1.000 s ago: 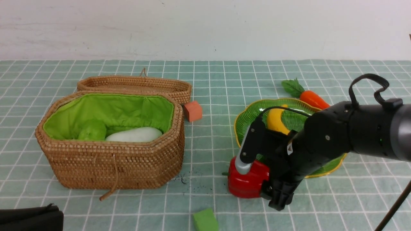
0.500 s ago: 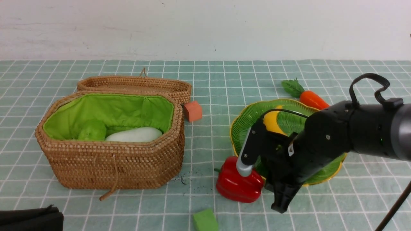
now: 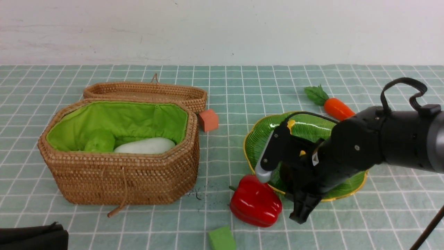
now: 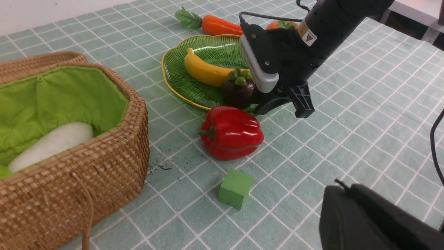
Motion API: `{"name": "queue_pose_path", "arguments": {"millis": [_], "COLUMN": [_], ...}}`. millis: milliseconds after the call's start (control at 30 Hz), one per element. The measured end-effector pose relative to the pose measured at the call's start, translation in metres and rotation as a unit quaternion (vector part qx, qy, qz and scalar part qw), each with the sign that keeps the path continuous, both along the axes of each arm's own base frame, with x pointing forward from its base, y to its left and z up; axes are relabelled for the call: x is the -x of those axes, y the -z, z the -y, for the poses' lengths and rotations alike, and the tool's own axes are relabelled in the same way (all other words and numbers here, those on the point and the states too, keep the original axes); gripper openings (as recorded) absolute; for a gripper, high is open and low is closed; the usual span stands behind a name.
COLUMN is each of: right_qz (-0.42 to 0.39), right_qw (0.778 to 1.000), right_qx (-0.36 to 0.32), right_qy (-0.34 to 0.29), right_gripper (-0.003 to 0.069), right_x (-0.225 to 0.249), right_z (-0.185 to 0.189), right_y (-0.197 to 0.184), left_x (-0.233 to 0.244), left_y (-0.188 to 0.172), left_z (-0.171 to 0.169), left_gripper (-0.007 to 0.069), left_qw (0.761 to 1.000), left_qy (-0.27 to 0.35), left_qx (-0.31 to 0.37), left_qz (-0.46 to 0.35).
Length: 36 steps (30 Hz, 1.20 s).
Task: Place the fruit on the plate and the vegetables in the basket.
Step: Grab a mountain bell pepper with your right arm and put it into the left basket
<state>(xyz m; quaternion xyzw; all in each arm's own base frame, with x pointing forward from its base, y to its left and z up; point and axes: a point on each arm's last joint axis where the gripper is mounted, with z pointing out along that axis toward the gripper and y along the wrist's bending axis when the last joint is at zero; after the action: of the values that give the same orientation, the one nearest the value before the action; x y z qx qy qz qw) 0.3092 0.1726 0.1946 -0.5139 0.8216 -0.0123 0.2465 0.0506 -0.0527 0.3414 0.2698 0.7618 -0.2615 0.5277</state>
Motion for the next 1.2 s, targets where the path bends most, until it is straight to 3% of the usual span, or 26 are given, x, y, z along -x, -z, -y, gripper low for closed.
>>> {"name": "queue_pose_path", "arguments": {"millis": [167,467,567,700,867,1200], "right_qz": [0.028,0.028,-0.002,-0.043,-0.050,-0.015], "right_qw": [0.999,0.997,0.994,0.991,0.991,0.992], "right_qx": [0.008,-0.022,-0.069,-0.092,-0.086,-0.098], "right_qy": [0.023,0.064,0.081,0.088,0.085,0.077], "right_gripper": [0.0309,0.0394,0.0501,0.0655,0.0676,0.0668], "right_x": [-0.006,0.004,0.021,0.030,0.025,0.017], "right_z": [0.003,0.001,-0.009,-0.021,-0.029,-0.033], "right_y": [0.000,-0.020,-0.036,-0.032,-0.012,-0.009], "left_x": [0.000,0.001,0.001,0.000,0.000,0.000], "left_y": [0.001,0.002,0.002,0.001,0.001,0.000], "left_z": [0.000,0.000,0.000,0.000,0.000,0.000], "left_gripper": [0.0008,0.0008,0.0008,0.0008,0.0008,0.0008], "left_qw": [1.000,1.000,1.000,1.000,1.000,1.000], "left_qy": [0.000,0.000,0.000,0.000,0.000,0.000], "left_qx": [-0.003,-0.008,-0.008,-0.006,-0.004,-0.002], "left_qz": [-0.003,-0.008,-0.008,-0.006,-0.004,-0.002]}}
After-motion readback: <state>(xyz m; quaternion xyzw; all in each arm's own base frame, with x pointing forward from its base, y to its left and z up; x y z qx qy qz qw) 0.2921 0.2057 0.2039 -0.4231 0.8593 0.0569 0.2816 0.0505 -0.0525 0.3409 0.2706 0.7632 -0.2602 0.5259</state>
